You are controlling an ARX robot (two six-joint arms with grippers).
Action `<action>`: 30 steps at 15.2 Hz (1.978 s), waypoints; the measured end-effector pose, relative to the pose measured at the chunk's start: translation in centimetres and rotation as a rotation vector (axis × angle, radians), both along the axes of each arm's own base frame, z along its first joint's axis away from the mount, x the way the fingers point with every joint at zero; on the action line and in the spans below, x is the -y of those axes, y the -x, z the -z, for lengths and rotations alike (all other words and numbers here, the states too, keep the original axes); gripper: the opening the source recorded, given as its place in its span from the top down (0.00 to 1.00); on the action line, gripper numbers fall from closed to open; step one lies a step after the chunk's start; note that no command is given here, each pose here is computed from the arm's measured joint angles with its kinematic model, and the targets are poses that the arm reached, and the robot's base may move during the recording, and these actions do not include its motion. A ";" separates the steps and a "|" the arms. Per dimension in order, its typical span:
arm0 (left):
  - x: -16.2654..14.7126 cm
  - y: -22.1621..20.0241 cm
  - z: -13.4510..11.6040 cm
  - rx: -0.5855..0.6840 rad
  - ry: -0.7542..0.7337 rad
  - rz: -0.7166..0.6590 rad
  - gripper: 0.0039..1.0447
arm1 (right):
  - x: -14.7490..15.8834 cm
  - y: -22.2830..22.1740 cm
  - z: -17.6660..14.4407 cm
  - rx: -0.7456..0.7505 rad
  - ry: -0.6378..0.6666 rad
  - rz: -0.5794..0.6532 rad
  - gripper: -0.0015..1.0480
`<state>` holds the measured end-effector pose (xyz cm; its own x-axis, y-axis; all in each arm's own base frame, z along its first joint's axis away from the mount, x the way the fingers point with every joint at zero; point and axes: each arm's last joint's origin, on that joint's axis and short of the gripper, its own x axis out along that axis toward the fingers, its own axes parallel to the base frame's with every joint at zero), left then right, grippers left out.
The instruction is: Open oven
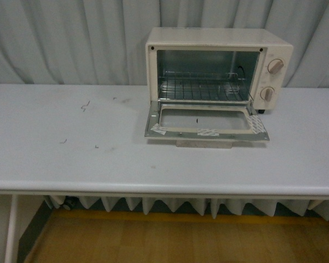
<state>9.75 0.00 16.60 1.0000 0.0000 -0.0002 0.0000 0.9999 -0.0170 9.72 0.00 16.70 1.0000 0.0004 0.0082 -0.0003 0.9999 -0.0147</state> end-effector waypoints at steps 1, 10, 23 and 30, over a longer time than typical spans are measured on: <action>0.0 0.0 0.0 -0.001 0.000 0.001 0.06 | 0.0 0.0 0.0 -0.005 0.000 0.001 0.06; 0.0 0.0 0.0 0.000 0.000 0.001 0.06 | 0.0 0.0 0.0 -0.004 0.000 0.000 0.06; 0.0 0.0 0.0 -0.001 0.000 0.002 0.06 | 0.0 0.0 0.0 -0.005 0.000 0.000 0.06; 0.0 0.0 0.0 0.002 -0.001 0.001 0.06 | 0.0 0.0 0.0 -0.004 0.000 0.000 0.06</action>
